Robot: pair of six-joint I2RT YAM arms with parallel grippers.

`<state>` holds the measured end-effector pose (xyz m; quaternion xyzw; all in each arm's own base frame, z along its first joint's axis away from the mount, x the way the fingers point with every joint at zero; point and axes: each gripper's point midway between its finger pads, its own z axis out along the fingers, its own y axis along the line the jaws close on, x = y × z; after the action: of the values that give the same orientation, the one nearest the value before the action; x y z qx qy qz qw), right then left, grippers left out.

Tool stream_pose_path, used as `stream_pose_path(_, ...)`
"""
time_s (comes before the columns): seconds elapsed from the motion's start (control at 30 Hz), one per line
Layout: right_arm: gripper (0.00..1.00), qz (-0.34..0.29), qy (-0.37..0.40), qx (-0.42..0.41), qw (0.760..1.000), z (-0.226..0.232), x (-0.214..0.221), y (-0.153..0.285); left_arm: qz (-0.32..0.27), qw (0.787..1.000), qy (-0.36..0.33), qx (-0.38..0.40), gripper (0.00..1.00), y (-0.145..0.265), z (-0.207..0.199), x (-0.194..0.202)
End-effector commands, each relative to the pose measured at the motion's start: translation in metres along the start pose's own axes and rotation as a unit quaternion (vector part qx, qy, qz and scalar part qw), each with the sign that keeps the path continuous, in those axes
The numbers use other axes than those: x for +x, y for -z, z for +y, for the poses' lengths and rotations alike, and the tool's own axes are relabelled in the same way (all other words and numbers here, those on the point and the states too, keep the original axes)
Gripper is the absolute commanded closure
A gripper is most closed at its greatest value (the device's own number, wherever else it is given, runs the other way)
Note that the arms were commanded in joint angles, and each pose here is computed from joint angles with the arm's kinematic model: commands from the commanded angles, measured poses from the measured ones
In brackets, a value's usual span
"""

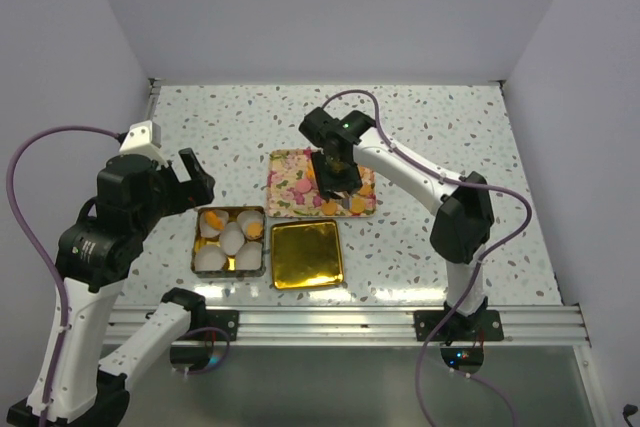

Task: Pack the cookies

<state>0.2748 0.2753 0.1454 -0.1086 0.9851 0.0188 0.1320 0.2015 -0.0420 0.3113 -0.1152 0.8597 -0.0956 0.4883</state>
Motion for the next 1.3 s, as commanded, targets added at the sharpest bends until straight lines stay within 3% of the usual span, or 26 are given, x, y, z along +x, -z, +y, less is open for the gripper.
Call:
stream_pose_path(0.0, 0.49, 0.002, 0.003, -0.003, 1.000, 0.003, -0.001, -0.003, -0.021, 1.000, -0.010, 0.003, 0.00, -0.002, -0.002, -0.010)
stream_pose_path(0.23, 0.62, -0.005, -0.001, -0.006, 1.000, 0.004, -0.005, 0.005, -0.024, 1.000, -0.016, -0.004, 0.00, -0.002, -0.001, -0.011)
stream_pose_path(0.4, 0.62, -0.020, -0.007, 0.002, 1.000, 0.001, -0.013, 0.022, -0.027, 1.000, -0.015, -0.004, 0.00, -0.001, -0.001, -0.012)
stream_pose_path(0.67, 0.64, -0.049, -0.012, -0.067, 0.996, 0.028, -0.021, 0.068, -0.034, 0.999, -0.013, -0.020, 0.00, -0.001, 0.005, -0.014)
stream_pose_path(1.03, 0.64, -0.040, 0.074, -0.235, 0.968, 0.167, 0.039, 0.108, -0.049, 0.998, 0.008, -0.044, 0.00, 0.002, 0.015, -0.016)
stream_pose_path(1.27, 0.64, -0.020, 0.096, -0.254, 0.962, 0.206, 0.056, 0.094, -0.045, 0.999, 0.011, -0.028, 0.00, 0.004, 0.009, -0.013)
